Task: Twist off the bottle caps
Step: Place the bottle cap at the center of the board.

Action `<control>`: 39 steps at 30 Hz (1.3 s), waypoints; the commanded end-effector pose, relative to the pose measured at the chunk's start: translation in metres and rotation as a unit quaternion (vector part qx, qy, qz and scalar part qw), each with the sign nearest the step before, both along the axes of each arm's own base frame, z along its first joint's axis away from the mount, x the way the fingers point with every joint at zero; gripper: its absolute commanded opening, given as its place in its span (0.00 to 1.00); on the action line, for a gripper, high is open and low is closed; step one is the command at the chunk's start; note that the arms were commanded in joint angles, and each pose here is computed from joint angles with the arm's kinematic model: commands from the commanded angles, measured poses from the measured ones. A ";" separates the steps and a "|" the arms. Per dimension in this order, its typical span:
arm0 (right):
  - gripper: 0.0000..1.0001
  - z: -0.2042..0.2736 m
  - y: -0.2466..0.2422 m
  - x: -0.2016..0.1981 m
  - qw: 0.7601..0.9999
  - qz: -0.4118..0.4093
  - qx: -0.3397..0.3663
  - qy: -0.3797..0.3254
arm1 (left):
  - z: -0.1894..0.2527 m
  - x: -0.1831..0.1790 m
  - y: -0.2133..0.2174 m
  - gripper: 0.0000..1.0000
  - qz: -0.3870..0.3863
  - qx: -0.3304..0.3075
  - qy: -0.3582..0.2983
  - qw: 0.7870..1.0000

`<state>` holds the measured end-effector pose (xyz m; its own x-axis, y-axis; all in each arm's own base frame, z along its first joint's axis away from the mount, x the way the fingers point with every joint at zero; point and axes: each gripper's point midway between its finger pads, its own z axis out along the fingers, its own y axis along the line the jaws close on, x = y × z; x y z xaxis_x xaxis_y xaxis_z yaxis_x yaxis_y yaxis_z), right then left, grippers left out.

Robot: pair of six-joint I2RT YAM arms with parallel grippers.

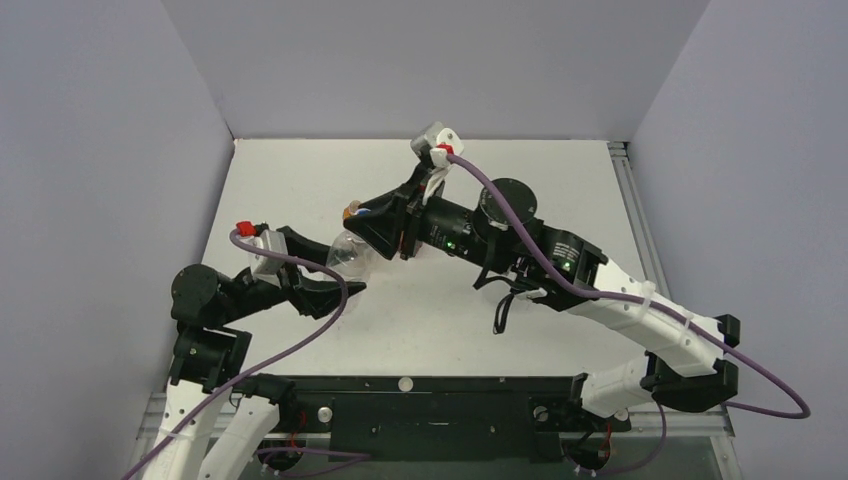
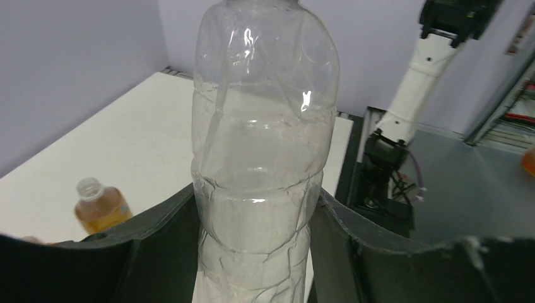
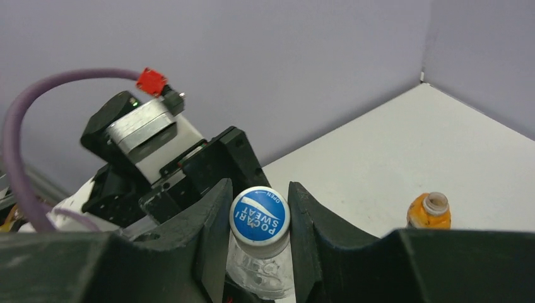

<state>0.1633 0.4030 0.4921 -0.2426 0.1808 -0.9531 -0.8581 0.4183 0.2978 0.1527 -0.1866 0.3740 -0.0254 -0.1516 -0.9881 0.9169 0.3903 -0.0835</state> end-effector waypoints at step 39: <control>0.00 -0.349 -0.361 0.161 0.716 -0.632 -0.083 0.283 | 0.002 -0.039 -0.010 0.00 -0.108 0.004 0.016 0.994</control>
